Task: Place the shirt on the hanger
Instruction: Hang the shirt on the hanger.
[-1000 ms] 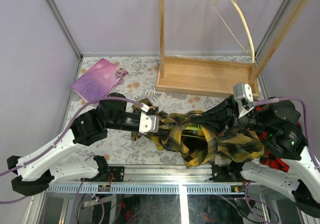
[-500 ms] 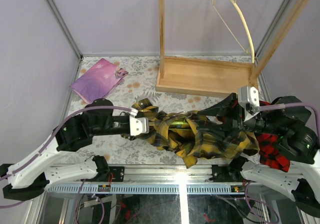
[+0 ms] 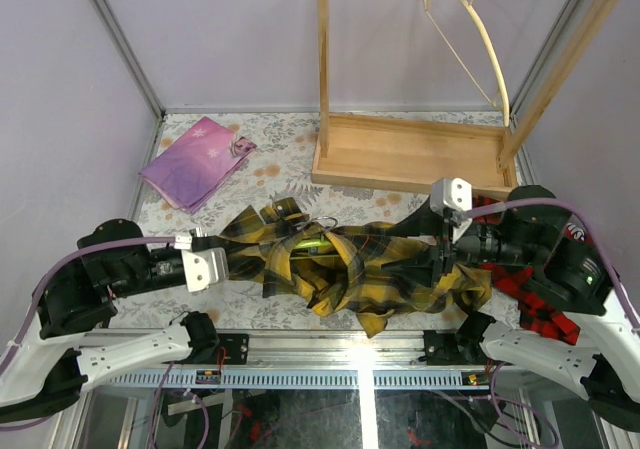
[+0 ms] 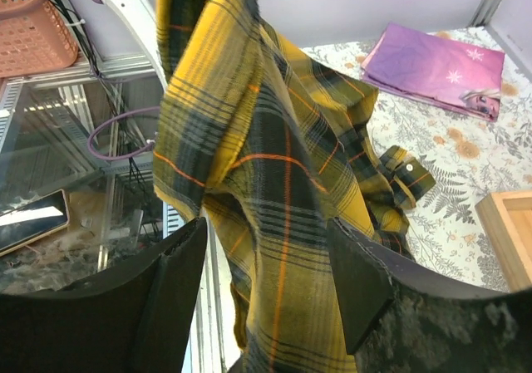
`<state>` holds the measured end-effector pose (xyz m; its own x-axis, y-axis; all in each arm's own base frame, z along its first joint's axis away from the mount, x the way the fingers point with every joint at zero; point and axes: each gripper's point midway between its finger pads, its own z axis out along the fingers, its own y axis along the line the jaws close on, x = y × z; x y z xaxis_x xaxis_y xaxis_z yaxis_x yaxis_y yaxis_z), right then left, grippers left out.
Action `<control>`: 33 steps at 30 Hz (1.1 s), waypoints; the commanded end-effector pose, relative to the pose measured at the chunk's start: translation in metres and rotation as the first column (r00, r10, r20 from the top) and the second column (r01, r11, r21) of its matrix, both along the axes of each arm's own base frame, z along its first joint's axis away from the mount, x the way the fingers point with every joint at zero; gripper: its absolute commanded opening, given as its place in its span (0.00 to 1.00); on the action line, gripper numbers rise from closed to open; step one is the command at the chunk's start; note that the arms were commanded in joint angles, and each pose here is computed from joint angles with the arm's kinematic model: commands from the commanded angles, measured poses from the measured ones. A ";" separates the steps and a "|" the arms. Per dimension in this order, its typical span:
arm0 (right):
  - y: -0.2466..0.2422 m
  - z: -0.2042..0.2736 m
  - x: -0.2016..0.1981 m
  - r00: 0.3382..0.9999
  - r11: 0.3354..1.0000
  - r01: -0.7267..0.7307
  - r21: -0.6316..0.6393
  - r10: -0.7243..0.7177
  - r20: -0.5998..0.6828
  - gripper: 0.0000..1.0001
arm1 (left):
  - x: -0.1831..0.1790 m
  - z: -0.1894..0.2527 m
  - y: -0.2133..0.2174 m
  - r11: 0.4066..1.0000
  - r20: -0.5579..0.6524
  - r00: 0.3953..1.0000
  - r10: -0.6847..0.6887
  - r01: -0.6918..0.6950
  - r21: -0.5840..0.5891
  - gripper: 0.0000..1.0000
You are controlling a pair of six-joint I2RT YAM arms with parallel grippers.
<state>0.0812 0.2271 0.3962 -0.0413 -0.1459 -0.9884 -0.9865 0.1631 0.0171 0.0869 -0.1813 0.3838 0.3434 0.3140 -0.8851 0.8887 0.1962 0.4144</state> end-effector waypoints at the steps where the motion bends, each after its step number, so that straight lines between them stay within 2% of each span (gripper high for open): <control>1: 0.006 -0.001 0.008 1.000 1.000 0.006 -0.021 -0.006 0.005 0.67 | -0.004 0.022 0.006 0.998 0.044 0.999 -0.001 0.003 -0.063 0.00; 11: 0.025 -0.004 0.010 0.997 0.997 -0.073 -0.023 0.073 -0.015 0.66 | -0.014 0.022 0.005 0.996 0.044 0.998 -0.053 0.056 -0.074 0.00; 15: 0.037 -0.011 0.008 0.990 0.992 -0.127 -0.012 0.126 -0.057 0.59 | -0.017 0.020 -0.003 0.992 0.029 0.996 -0.088 0.091 -0.088 0.00; 19: 0.043 -0.014 0.005 0.983 0.986 -0.165 -0.003 0.164 -0.082 0.42 | -0.015 0.012 -0.011 0.993 0.000 0.995 -0.097 0.097 -0.065 0.00; 23: 0.040 -0.009 0.004 0.986 0.989 -0.150 0.014 0.150 -0.073 0.04 | -0.007 0.009 -0.017 0.995 -0.024 0.997 -0.068 0.066 -0.069 0.01; 24: 0.037 -0.006 0.008 0.991 0.994 -0.109 0.018 0.110 -0.070 0.00 | -0.004 0.009 -0.018 0.996 -0.025 0.998 -0.051 0.049 -0.074 0.06; 26: 0.030 0.000 0.018 0.998 0.999 -0.022 0.026 0.024 -0.054 0.00 | 0.004 0.011 -0.017 0.995 -0.022 1.000 -0.010 0.008 -0.095 0.22; 28: 0.021 0.009 0.026 0.998 0.998 0.059 0.036 -0.058 -0.037 0.00 | 0.010 0.012 -0.017 0.993 -0.019 0.999 0.028 -0.030 -0.117 0.46; 29: 0.016 0.012 0.032 0.994 0.994 0.106 0.031 -0.105 -0.030 0.00 | 0.014 0.013 -0.016 0.990 -0.019 0.998 0.052 -0.054 -0.128 0.55; 33: -0.001 0.039 0.046 0.973 0.973 0.228 0.026 -0.229 0.021 0.00 | 0.024 0.015 -0.013 0.980 -0.016 0.994 0.112 -0.114 -0.165 0.74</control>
